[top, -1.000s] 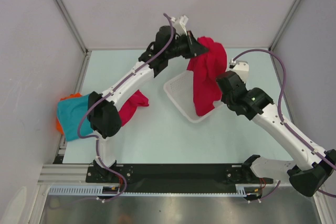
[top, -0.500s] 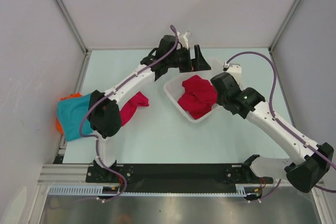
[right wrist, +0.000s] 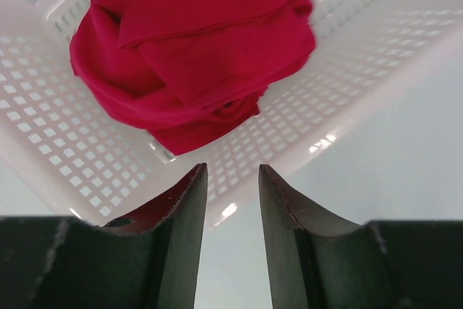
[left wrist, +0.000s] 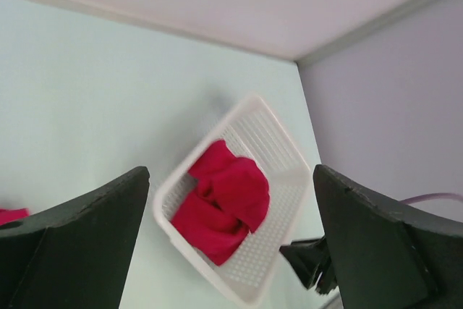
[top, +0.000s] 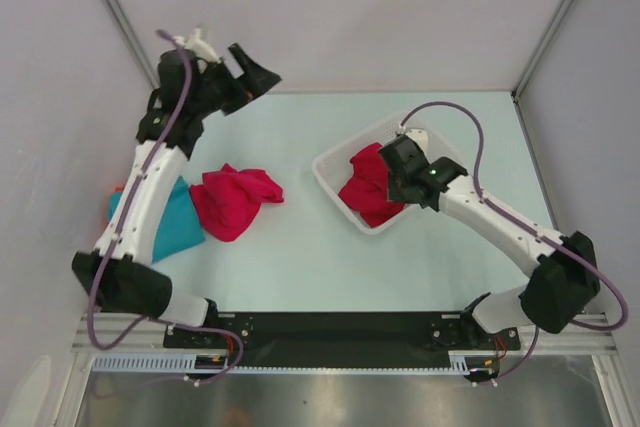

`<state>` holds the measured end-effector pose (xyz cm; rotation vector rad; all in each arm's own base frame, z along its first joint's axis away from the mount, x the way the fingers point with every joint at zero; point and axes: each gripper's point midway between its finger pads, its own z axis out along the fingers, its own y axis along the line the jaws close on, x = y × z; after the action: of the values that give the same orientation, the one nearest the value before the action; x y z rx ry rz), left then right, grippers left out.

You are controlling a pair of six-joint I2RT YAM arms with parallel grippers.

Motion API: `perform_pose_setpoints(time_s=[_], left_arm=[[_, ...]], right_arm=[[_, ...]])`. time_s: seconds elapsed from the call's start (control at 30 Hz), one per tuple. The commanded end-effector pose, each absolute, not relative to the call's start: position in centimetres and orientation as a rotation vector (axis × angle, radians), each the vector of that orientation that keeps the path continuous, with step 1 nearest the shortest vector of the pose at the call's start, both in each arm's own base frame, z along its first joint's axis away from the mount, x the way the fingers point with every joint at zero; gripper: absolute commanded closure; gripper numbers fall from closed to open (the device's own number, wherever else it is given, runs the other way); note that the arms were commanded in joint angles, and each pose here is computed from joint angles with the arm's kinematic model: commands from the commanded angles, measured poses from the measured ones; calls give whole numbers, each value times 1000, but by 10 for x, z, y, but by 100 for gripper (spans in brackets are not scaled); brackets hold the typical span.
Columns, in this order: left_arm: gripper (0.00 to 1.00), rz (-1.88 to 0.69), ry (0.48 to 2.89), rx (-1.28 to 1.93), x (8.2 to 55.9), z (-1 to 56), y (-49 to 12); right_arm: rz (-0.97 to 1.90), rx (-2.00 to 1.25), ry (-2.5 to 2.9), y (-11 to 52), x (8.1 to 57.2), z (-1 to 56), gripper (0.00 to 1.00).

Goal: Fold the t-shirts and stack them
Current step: Move the tshirt to the center of the board

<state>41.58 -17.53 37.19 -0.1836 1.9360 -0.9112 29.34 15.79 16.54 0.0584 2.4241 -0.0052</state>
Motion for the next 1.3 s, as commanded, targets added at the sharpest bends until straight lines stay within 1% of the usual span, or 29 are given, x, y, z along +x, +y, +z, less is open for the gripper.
perform_pose_setpoints(time_s=[0.0,0.03,0.1,0.13,0.2,0.27,0.3,0.37,0.67,0.7,0.73,0.83,0.9,0.93,0.97,1.03,1.07,1.1,1.17,1.23,1.27], left_arm=[[0,-828,1886,-314,392,373,-130],[0,-820,1862,-325,388,378,-121],[0,-819,1880,-335,385,368,-117],[0,-817,1877,-339,383,368,-114],[0,-815,1894,-347,382,360,-113],[0,-817,1905,-348,381,354,-113],[0,-818,1907,-348,380,353,-113],[0,-813,1913,-347,380,350,-112],[0,-806,1910,-354,377,347,-106],[0,-804,1905,-352,376,348,-105],[0,-799,1898,-356,375,349,-102],[0,-796,1881,-359,372,355,-96],[0,-796,1871,-358,369,359,-92],[0,-794,1860,-358,366,363,-89],[0,-794,1855,-358,364,365,-88],[0,-800,1852,-350,361,366,-88],[0,-803,1846,-344,359,368,-89],[0,-789,1841,-364,360,368,-80],[0,-792,1846,-361,359,366,-79],[0,-793,1851,-358,359,364,-78],[0,-796,1858,-360,358,361,-78]], right_arm=[[150,-78,2456,215,301,154,57],[176,-103,2444,227,304,159,56],[186,-182,2468,254,303,147,55],[213,-199,2447,270,309,156,55],[181,-263,2475,288,309,141,55],[195,-308,2453,311,309,150,56],[176,-331,2464,319,309,143,56],[195,-363,2441,335,308,149,57],[270,-442,2408,378,310,154,57],[292,-443,2387,385,314,163,57],[282,-462,2400,391,313,154,57],[314,-489,2387,408,317,157,57],[324,-512,2421,416,320,139,58],[344,-514,2417,423,322,139,58],[347,-537,2449,428,321,121,58],[361,-532,2464,433,327,111,59],[351,-535,2497,433,328,93,59],[347,-530,2508,432,329,88,60],[321,-493,2549,422,333,72,61],[307,-439,2555,409,340,70,62],[266,-419,2583,396,337,58,62]])
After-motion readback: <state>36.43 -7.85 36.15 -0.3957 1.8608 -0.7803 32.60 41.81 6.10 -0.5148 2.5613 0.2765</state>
